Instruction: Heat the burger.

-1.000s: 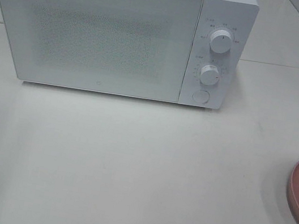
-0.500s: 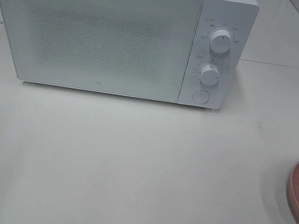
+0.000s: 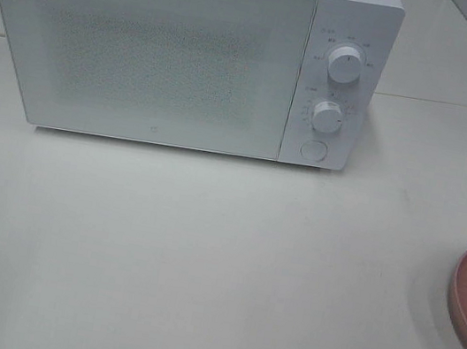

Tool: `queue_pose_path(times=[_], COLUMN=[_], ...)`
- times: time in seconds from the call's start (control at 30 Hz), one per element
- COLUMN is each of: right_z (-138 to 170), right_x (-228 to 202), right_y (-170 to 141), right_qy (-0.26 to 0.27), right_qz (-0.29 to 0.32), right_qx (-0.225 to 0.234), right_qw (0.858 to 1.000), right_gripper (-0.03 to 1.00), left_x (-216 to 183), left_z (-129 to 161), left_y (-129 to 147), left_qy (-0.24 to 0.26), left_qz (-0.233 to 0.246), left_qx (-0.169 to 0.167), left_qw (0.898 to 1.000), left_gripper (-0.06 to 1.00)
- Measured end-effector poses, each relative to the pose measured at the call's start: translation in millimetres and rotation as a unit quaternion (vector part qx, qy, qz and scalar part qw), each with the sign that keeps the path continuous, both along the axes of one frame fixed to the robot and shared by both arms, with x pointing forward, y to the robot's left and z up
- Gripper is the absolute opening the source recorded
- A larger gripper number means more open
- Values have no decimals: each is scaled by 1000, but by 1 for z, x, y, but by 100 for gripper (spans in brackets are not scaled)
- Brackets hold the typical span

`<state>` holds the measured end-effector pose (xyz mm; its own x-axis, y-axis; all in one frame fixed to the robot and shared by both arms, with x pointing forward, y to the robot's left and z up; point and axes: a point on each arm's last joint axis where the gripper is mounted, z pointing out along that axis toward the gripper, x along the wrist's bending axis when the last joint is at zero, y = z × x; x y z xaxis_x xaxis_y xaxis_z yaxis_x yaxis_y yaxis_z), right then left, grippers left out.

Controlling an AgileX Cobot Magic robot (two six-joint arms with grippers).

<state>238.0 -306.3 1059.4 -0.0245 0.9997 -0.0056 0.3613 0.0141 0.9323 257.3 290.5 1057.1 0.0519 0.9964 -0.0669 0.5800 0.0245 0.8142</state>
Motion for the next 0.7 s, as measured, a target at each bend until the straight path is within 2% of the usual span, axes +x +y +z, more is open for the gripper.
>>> queue_pose_path(times=[0.13,0.27,0.7], right_z=[0,0,0], right_x=[0,0,0], right_y=[0,0,0], right_qy=[0,0,0], right_qz=[0,0,0], right_qx=[0,0,0], right_qw=[1000,1000,1000], right_gripper=[73,73,73], left_x=[-8,-24,-27], left_z=[1,1,1], left_y=[0,-1,-2], left_qy=[-24,-75,-84], left_qz=[0,0,0], left_qx=[2,5,6], left_qw=[1000,997,996], left_gripper=[98,98,98])
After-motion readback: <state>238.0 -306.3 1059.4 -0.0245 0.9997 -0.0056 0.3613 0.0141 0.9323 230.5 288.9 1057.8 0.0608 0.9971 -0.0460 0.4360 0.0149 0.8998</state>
